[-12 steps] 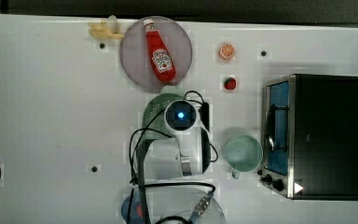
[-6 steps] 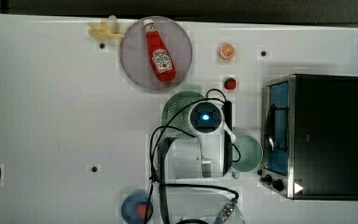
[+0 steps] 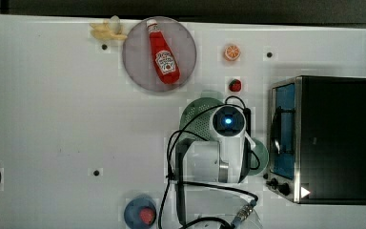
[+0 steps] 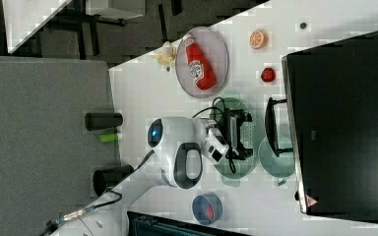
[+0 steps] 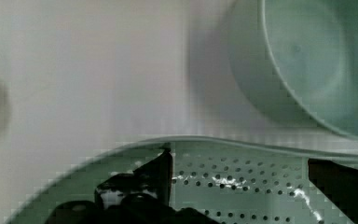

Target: Drag strainer left to right.

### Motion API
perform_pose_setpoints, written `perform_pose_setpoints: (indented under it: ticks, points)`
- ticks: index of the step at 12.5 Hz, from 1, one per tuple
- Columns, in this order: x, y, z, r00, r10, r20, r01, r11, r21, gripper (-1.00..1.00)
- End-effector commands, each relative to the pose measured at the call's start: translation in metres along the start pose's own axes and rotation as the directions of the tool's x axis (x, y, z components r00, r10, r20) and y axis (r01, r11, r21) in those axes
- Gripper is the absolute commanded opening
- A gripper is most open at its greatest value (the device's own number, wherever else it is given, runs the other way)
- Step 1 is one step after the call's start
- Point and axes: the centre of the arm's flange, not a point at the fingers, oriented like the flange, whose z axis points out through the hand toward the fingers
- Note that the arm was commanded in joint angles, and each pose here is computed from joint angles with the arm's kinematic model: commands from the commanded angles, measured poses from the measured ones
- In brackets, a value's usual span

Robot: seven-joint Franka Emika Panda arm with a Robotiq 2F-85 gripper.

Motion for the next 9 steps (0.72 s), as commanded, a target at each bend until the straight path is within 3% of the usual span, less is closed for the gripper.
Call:
perform_pose_setpoints:
  ticks: [1, 3, 6, 7, 9]
  points:
    - [-0.014, -0.009, -0.028, 0.992, -0.128, -0.011, 0.128, 0.99, 0.057, 1.0]
    - [-0.031, -0.007, -0.051, 0.942, -0.334, -0.02, 0.335, 0.939, 0.075, 1.0]
    - [-0.036, -0.01, -0.124, 0.786, -0.608, -0.107, 0.618, 0.772, 0.15, 1.0]
    - [-0.034, -0.009, -0.151, 0.767, -0.629, -0.125, 0.641, 0.751, 0.158, 1.0]
    - [-0.032, 0.001, -0.206, 0.774, -0.62, -0.131, 0.634, 0.755, 0.167, 1.0]
